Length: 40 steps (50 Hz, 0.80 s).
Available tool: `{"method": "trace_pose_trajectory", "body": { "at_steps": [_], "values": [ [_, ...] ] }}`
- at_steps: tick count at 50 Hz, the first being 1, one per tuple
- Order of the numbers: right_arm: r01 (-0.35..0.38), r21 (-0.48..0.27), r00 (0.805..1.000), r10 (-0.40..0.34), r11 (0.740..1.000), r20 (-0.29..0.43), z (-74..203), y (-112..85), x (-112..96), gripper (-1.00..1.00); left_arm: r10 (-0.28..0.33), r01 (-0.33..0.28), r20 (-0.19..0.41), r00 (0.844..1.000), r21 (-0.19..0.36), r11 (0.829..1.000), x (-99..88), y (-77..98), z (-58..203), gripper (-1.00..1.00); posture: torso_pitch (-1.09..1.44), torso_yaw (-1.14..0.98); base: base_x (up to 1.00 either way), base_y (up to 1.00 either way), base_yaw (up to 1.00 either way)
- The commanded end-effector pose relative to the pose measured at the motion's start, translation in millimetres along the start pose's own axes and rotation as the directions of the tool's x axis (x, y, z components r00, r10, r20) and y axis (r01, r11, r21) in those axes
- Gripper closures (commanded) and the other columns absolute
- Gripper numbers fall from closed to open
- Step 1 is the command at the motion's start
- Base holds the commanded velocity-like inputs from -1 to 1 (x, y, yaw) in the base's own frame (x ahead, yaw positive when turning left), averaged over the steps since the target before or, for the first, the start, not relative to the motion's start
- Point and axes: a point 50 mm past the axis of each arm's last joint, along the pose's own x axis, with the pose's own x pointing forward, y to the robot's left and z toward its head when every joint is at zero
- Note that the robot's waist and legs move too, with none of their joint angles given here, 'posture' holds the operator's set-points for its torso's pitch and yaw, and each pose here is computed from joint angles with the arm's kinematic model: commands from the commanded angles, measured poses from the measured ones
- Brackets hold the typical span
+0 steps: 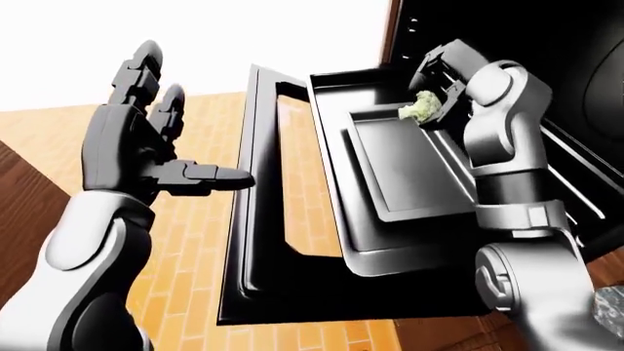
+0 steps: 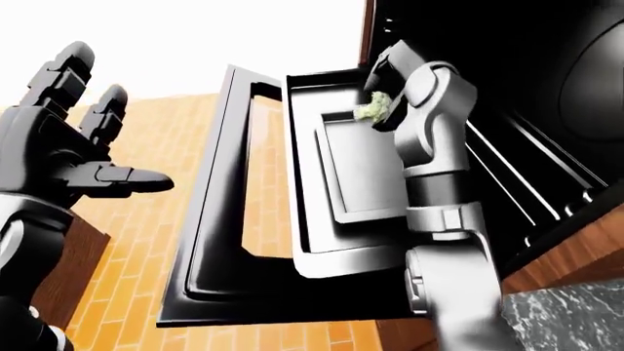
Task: Pick the broccoli from the oven and place it on the plate on the counter.
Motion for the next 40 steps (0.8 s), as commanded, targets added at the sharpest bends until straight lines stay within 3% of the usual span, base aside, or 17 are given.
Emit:
{"method": "trace_pose_trajectory", "body": {
  "at_steps": [1,16,21,40],
  "values": [
    [0.078,0.000,0.995,-0.077,0.997,0.062,15.3,-21.4,-10.2,1.00,0.009,-0.009,0.079,0.997,0.009,1.000,-2.6,1.4,13.3,-1.00,0.12,0.00,-0.83,0.03,0.00],
    [0.097,0.008,0.991,-0.097,0.995,0.095,24.1,-31.8,-24.3,1.00,0.008,-0.009,0.093,0.996,0.009,1.000,-3.9,1.9,21.7,-1.00,0.12,0.00,-1.00,0.12,0.00],
    [0.108,0.031,0.991,-0.110,0.994,0.075,20.0,-36.7,-27.9,1.00,0.003,-0.004,0.098,0.995,0.014,1.000,-4.3,0.0,24.4,-1.00,0.12,0.00,-1.00,0.02,0.00],
    [0.149,0.089,0.986,-0.155,0.985,0.063,12.1,-44.8,-37.3,1.00,-0.022,0.020,0.107,0.994,0.021,1.000,-4.8,-8.1,26.0,-1.00,0.12,0.00,-0.41,0.00,-0.99]
  ]
}}
